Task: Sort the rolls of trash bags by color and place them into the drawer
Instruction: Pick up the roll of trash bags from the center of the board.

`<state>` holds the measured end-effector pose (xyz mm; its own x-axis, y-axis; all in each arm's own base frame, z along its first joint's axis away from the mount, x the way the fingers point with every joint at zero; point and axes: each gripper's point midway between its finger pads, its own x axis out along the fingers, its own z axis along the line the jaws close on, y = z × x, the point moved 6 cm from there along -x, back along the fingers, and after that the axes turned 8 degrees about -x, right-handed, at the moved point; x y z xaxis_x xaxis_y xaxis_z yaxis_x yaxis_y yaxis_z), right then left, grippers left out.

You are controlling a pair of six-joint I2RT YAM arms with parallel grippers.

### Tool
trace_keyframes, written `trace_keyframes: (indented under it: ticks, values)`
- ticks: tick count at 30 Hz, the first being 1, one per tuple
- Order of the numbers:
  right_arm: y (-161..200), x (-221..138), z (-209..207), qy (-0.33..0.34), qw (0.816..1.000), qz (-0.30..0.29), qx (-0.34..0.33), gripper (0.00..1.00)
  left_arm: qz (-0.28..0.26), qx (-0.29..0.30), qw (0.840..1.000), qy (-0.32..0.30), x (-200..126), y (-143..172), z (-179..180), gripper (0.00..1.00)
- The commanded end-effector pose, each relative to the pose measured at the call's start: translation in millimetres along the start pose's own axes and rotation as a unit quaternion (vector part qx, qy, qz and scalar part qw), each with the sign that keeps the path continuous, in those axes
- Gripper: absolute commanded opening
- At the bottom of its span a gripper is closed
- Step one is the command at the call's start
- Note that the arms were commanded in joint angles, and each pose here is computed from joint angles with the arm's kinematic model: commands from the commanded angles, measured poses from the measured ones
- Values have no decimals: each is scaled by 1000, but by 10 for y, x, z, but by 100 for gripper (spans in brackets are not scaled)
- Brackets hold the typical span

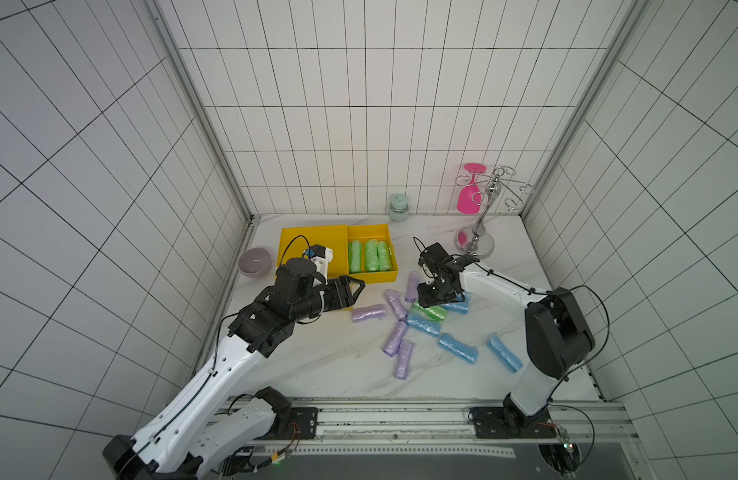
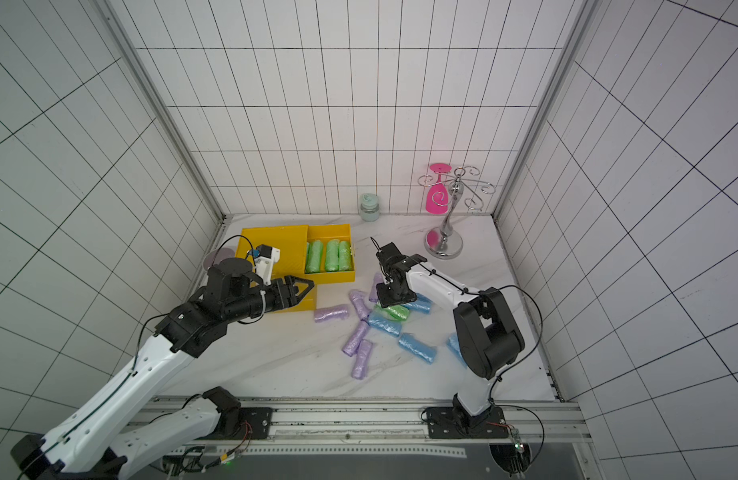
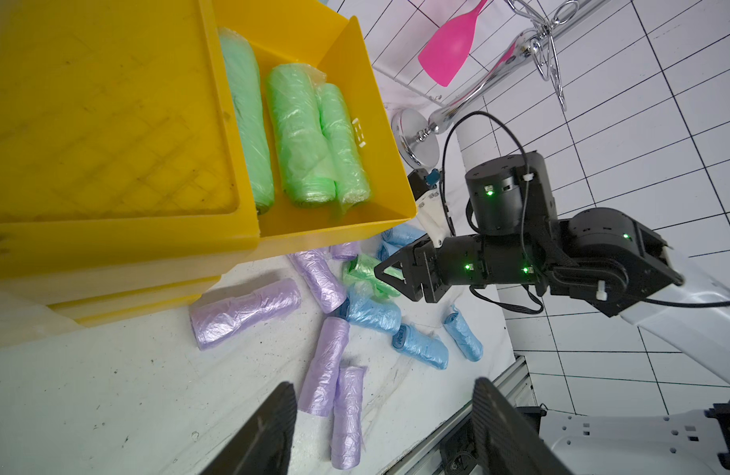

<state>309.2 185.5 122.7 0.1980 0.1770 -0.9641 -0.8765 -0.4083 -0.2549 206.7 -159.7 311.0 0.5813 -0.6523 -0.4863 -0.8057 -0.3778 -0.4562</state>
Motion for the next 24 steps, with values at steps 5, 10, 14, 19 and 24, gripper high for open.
trace_keyframes:
  ticks: [5,10,14,19,24]
  values:
    - [-55,117,-89,31,999,6,-32,50,-3,4,1000,9,-9,11,-15,68]
    - [-24,236,-90,28,999,22,-34,52,-3,5,1000,8,0,9,-10,68]
    - [17,323,-75,20,999,32,-29,52,-3,5,1000,7,-1,9,-4,68]
    - [67,348,-90,26,999,38,-24,50,-3,5,1000,6,-1,16,3,68]
    - [139,371,-94,34,998,50,-19,44,-5,5,1000,9,-10,8,-14,68]
